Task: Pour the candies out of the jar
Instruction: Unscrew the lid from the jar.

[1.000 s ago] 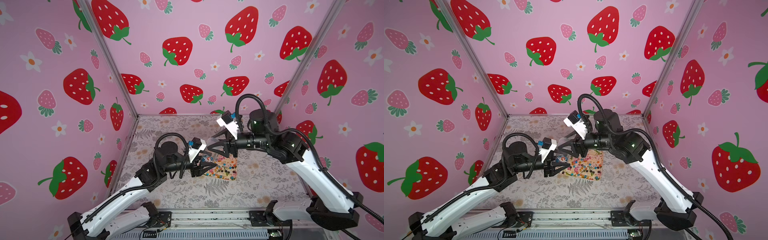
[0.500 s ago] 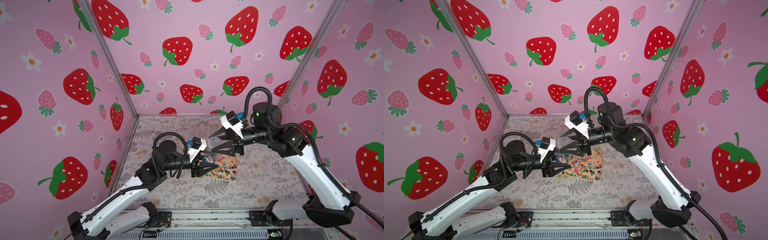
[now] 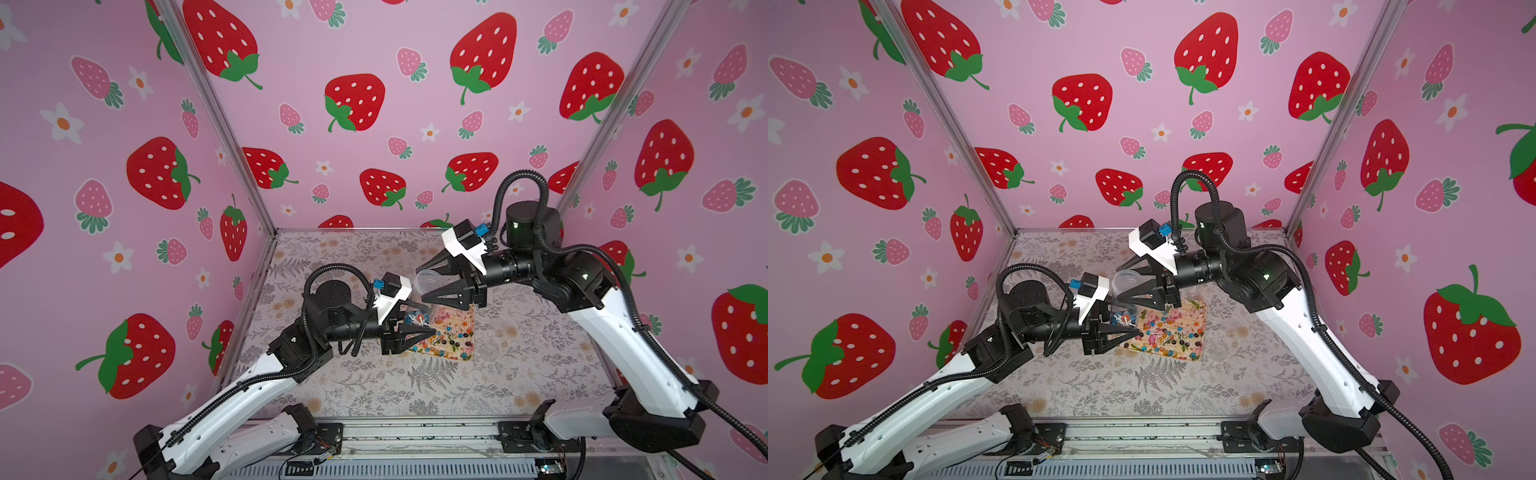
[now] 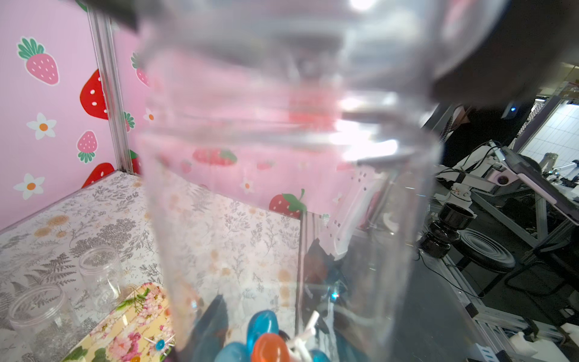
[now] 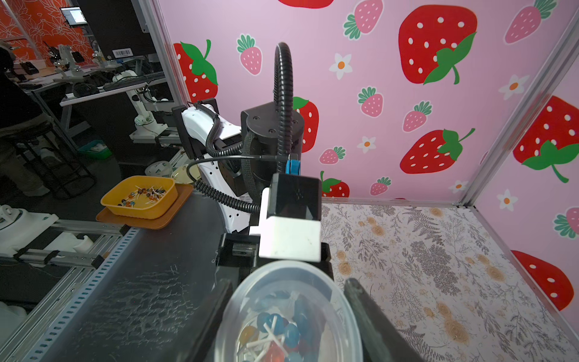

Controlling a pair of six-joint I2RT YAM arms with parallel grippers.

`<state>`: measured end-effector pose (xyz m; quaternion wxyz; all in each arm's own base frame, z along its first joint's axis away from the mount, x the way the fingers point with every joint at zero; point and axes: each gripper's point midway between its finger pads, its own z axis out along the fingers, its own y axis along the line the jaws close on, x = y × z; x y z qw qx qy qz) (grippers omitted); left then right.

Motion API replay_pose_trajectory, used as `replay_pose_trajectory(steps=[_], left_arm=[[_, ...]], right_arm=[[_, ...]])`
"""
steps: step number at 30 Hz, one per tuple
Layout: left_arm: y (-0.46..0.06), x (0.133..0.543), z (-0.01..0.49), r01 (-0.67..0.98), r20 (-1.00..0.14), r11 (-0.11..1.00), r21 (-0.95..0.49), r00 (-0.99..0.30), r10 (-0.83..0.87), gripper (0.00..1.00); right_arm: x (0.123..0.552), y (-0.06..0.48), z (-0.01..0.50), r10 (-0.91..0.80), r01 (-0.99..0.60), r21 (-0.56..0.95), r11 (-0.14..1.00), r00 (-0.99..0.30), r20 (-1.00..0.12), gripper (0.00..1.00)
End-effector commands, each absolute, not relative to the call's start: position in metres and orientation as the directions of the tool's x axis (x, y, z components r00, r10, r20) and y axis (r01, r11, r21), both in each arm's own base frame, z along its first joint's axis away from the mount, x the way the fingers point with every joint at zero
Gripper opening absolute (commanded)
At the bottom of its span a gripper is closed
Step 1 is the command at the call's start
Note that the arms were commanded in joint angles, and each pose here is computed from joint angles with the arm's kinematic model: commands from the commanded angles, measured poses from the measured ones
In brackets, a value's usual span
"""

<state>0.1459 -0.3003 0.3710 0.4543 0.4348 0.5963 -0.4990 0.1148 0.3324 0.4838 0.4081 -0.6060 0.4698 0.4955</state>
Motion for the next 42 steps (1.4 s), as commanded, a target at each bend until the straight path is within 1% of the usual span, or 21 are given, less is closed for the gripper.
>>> replay_pose_trajectory(steps=[1, 5, 9, 15, 20, 23, 26, 31, 36, 42], left_arm=[[-0.299, 0.142, 0.36, 0.965, -0.965, 0.123, -0.233, -0.245, 0.094, 0.52], [-0.297, 0.141, 0.361, 0.965, -0.966, 0.125, -0.231, -0.243, 0.092, 0.52], [-0.294, 0.141, 0.363, 0.966, -0.968, 0.136, -0.222, -0.235, 0.087, 0.52], [-0.289, 0.139, 0.363, 0.966, -0.97, 0.151, -0.211, -0.226, 0.085, 0.52], [-0.286, 0.138, 0.363, 0.965, -0.971, 0.16, -0.208, -0.223, 0.081, 0.52], [-0.285, 0.137, 0.364, 0.965, -0.972, 0.16, -0.206, -0.221, 0.079, 0.52], [-0.283, 0.136, 0.366, 0.966, -0.974, 0.165, -0.201, -0.215, 0.073, 0.52], [-0.281, 0.136, 0.369, 0.966, -0.976, 0.169, -0.195, -0.209, 0.065, 0.52], [-0.28, 0.136, 0.371, 0.967, -0.978, 0.175, -0.186, -0.2, 0.064, 0.52], [-0.278, 0.137, 0.368, 0.966, -0.978, 0.189, -0.176, -0.193, 0.076, 0.52]], right_arm=[[0.1, 0.318, 0.517, -0.061, -0.957, -0.164, -0.241, 0.184, -0.981, 0.57], [0.102, 0.317, 0.52, -0.061, -0.958, -0.178, -0.223, 0.196, -0.979, 0.57], [0.111, 0.315, 0.515, -0.094, -0.971, -0.175, -0.162, 0.192, -0.977, 0.57], [0.152, 0.302, 0.497, -0.191, -0.977, -0.183, 0.111, 0.16, -0.969, 0.55], [0.178, 0.281, 0.48, -0.227, -0.945, -0.165, 0.283, 0.101, -0.969, 0.55], [0.201, 0.267, 0.459, -0.262, -0.904, -0.134, 0.407, 0.025, -0.965, 0.54], [0.228, 0.251, 0.43, -0.277, -0.842, -0.076, 0.534, -0.09, -0.957, 0.54], [0.268, 0.218, 0.363, -0.238, -0.714, 0.042, 0.699, -0.288, -0.928, 0.54], [0.284, 0.192, 0.316, -0.192, -0.61, 0.102, 0.786, -0.397, -0.897, 0.54], [0.284, 0.166, 0.276, -0.164, -0.502, 0.121, 0.856, -0.486, -0.859, 0.54]])
